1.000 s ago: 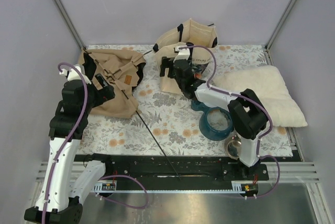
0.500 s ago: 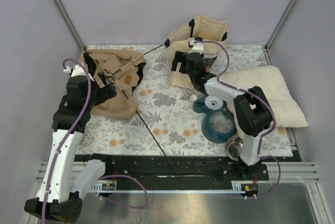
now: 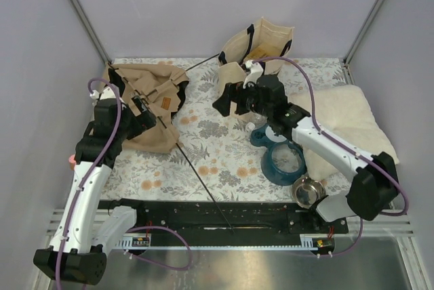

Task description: Set up the pet tent

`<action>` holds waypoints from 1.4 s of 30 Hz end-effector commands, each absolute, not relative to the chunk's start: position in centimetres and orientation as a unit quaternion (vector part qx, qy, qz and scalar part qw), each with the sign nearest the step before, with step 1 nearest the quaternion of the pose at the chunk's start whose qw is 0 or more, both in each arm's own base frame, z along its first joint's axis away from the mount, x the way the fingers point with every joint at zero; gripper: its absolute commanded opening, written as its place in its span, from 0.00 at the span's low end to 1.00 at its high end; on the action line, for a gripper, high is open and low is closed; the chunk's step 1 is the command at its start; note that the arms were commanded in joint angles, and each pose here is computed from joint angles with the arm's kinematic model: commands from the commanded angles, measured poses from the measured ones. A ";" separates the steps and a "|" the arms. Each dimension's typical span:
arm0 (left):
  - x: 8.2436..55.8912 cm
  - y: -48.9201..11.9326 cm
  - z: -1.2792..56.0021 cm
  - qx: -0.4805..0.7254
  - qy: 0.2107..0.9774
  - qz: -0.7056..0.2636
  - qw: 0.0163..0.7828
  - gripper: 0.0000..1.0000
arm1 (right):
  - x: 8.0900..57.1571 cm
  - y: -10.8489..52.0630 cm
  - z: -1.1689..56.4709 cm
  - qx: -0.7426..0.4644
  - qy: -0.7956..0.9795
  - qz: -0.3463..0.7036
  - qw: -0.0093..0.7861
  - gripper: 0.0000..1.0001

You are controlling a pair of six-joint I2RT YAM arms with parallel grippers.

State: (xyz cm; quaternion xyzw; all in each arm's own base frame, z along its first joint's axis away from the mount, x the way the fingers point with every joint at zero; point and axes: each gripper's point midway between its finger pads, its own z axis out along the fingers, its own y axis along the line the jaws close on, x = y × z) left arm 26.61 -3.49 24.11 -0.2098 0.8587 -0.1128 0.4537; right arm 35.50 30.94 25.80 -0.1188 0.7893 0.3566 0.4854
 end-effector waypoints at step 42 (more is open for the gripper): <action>18.7 -15.4 12.9 -0.156 0.898 -0.339 0.235 0.96 | 8.0 37.6 8.2 -0.353 0.827 0.367 0.236 0.20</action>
